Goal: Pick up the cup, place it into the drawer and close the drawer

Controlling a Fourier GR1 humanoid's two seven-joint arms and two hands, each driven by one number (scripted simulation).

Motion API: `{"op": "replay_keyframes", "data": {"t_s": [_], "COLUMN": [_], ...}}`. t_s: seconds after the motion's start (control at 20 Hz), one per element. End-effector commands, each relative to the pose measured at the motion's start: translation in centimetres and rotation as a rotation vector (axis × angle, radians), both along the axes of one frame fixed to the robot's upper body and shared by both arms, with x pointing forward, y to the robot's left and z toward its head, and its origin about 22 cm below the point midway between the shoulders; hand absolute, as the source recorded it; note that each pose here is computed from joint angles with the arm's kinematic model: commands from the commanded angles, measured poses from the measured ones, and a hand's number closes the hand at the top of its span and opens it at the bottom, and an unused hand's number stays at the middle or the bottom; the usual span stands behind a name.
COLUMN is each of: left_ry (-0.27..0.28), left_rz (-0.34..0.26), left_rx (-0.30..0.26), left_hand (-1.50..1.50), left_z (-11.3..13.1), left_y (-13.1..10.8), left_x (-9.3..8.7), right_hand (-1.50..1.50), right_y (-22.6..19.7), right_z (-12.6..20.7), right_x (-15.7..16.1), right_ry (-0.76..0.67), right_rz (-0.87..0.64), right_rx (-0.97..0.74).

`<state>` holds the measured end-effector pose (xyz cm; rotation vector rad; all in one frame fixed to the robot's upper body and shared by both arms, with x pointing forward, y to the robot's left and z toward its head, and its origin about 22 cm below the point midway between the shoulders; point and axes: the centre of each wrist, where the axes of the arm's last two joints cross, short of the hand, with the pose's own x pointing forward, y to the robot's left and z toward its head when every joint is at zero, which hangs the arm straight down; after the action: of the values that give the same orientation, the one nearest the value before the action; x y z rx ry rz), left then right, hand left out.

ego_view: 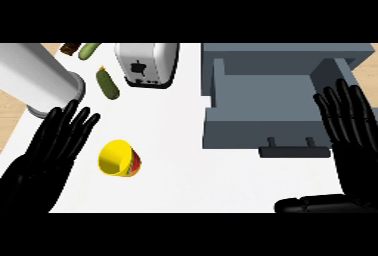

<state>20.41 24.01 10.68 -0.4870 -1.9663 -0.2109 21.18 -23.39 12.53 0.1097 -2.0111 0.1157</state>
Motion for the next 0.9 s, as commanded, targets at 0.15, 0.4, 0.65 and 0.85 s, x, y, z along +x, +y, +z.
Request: {"op": "replay_keyframes", "data": {"t_s": [0.15, 0.4, 0.65, 0.85], "left_ry": [0.035, 0.048, 0.055, 0.100], "left_rz": [-0.060, -0.077, -0.026, -0.021], "left_rx": [-0.037, -0.036, -0.011, -0.009], "left_hand": [-1.50, -1.50, -1.50, -1.50], "left_z": [-0.4, -0.4, -0.9, -2.1], "left_y": [0.3, 0.5, -0.6, -0.9], "left_x": [2.5, 0.5, 2.3, 1.2], "right_hand": [-1.50, -1.50, -1.50, -1.50], "right_y": [-1.1, 1.5, 0.6, -1.5], "right_z": [1.5, 0.0, 0.0, 1.2], "right_x": [1.4, 1.3, 1.2, 1.4], "right_ry": [0.004, 0.014, 0.011, -0.001], "right_rz": [0.034, 0.022, 0.022, 0.012], "right_rx": [0.019, 0.004, 0.009, 0.028]}}
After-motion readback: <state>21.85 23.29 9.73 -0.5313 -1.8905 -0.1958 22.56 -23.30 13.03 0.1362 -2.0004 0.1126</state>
